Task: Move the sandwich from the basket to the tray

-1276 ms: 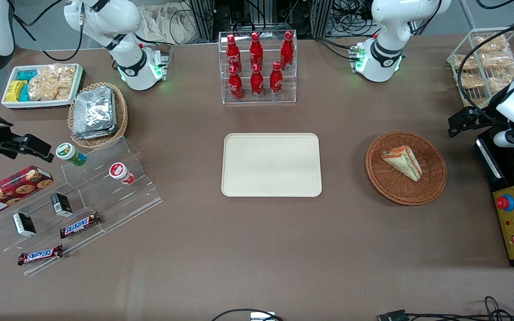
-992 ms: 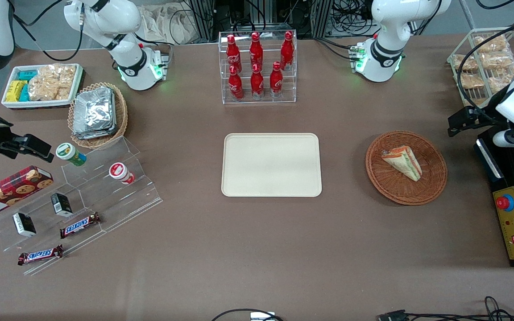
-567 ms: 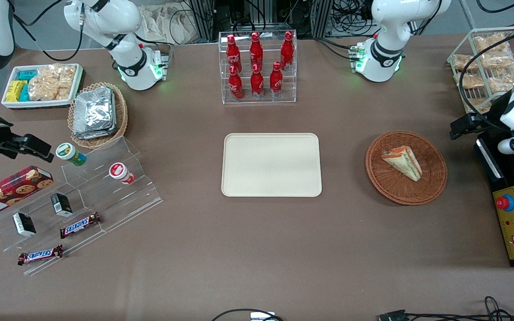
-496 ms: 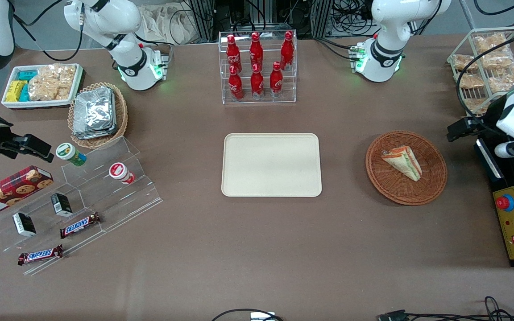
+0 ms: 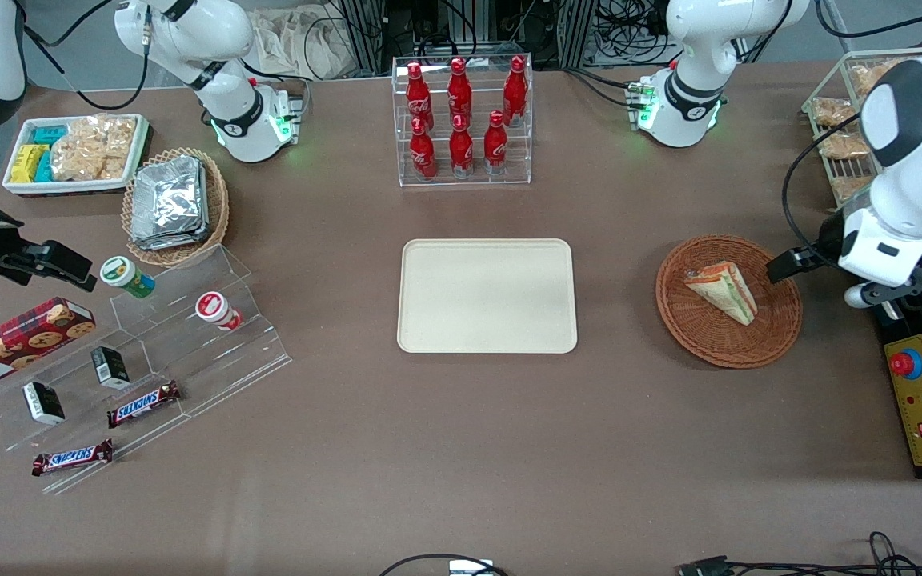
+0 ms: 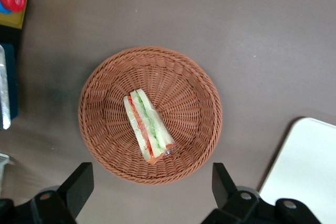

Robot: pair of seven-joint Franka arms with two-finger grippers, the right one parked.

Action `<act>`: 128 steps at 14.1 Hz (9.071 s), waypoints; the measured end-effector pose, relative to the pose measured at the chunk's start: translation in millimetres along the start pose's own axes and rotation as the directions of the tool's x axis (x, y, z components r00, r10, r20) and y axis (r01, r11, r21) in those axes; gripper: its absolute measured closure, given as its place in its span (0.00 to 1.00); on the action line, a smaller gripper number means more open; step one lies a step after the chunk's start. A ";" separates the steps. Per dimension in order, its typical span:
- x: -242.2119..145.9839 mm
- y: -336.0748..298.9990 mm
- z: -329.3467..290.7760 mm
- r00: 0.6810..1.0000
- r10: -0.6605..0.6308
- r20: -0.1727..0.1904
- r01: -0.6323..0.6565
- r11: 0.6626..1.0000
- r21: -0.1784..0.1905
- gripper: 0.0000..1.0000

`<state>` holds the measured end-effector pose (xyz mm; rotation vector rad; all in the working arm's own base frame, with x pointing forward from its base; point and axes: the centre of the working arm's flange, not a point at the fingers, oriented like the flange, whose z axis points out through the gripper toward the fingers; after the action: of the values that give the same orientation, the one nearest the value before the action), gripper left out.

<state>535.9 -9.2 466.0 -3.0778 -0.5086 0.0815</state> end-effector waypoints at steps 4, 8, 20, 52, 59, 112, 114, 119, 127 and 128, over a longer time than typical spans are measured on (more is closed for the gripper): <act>-15.3 -5.0 53.7 0.995 -0.100 -0.020 0.100 0.995 -0.007 0.00; -26.1 -9.0 91.1 0.984 -0.172 -0.038 0.171 0.985 -0.019 0.00; -58.6 -20.4 190.5 0.967 -0.240 -0.081 0.235 0.970 -0.064 0.00; -87.7 138.3 52.4 0.883 0.438 -0.169 -0.441 0.897 0.022 0.85; -141.2 234.2 76.4 0.873 0.467 -0.142 -0.469 0.883 0.020 0.85; 0.4 253.3 30.9 0.992 -0.075 -0.102 0.079 0.996 0.037 0.00; 2.4 244.0 18.2 0.993 -0.079 -0.085 0.081 0.997 0.017 0.00; 35.8 160.0 -30.4 0.999 -0.016 -0.036 0.015 1.000 -0.027 0.00; 31.0 63.6 -104.3 0.992 0.102 -0.068 -0.103 0.995 -0.017 0.00; 26.2 59.0 -113.0 0.989 0.127 -0.072 -0.128 0.992 -0.015 0.00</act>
<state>585.8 -58.0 575.8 -3.1161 -0.3113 -0.0312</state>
